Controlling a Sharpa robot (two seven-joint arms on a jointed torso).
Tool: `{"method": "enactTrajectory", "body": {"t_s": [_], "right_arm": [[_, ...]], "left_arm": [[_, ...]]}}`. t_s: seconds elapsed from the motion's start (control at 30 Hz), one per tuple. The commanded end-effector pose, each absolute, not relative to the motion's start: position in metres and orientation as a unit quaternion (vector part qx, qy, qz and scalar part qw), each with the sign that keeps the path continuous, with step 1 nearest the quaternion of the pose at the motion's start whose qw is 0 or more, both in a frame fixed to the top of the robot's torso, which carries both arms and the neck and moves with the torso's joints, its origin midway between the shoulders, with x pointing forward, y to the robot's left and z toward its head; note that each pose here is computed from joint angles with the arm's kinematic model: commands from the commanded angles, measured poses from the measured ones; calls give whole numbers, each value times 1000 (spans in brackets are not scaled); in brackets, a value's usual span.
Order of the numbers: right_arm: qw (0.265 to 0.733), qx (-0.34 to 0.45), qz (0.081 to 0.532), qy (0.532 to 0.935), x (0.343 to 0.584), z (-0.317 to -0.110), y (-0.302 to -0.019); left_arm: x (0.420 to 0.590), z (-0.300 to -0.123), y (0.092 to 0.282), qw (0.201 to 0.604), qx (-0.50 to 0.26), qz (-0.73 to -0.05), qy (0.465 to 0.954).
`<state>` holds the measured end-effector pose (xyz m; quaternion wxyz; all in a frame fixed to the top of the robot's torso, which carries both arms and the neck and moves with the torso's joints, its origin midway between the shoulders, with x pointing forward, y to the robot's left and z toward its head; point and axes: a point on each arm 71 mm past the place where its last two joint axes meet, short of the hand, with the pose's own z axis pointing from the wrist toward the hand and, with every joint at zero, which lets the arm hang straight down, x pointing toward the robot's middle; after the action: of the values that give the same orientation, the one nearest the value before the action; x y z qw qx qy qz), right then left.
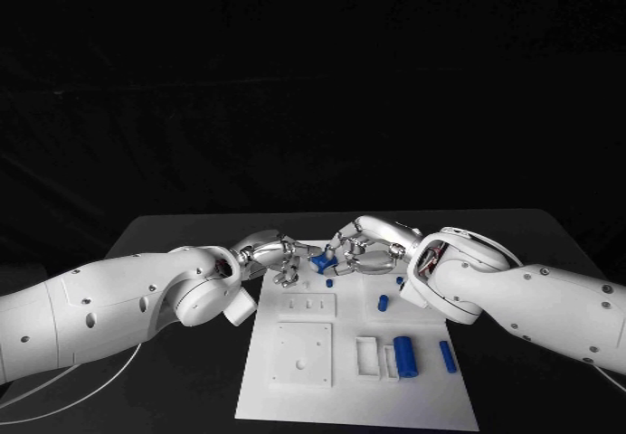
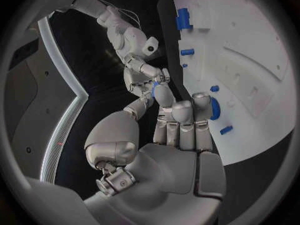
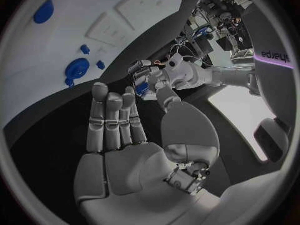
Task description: Assemble the parts on the task board
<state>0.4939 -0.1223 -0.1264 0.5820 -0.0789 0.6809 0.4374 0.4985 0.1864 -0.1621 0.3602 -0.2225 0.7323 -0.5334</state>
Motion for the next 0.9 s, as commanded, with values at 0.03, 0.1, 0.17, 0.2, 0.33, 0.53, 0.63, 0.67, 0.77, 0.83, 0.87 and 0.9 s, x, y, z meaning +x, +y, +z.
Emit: {"method": "enactTrajectory", "body": {"t_s": [0.03, 0.1, 0.17, 0.2, 0.33, 0.53, 0.63, 0.67, 0.77, 0.83, 0.87, 0.9], "right_arm": [[582, -85, 439, 679, 493, -126, -120], [583, -86, 439, 679, 492, -126, -119], [583, -86, 439, 679, 492, -127, -118], [583, -86, 439, 679, 492, -127, -118], [582, -86, 439, 679, 492, -127, -118], [583, -84, 437, 679, 493, -127, -118], [584, -84, 437, 679, 493, -128, -118], [584, -84, 437, 679, 493, -128, -118], [583, -85, 438, 679, 493, -128, -117], [584, -85, 439, 678, 492, -128, -117], [584, -85, 439, 677, 492, -128, -117], [584, -85, 440, 677, 492, -128, -117]], "left_arm": [[497, -161, 184, 360, -212, -536, 734], [497, -162, 183, 359, -211, -536, 734], [497, -162, 183, 359, -210, -535, 735], [497, -162, 183, 358, -209, -535, 736], [497, -162, 183, 358, -208, -534, 737], [496, -163, 182, 355, -207, -533, 740], [496, -163, 182, 353, -207, -532, 741], [496, -163, 182, 353, -206, -532, 741], [496, -163, 182, 352, -206, -531, 743], [496, -163, 182, 351, -205, -531, 744], [496, -163, 182, 351, -205, -531, 744], [496, -164, 182, 350, -205, -530, 745]]}}
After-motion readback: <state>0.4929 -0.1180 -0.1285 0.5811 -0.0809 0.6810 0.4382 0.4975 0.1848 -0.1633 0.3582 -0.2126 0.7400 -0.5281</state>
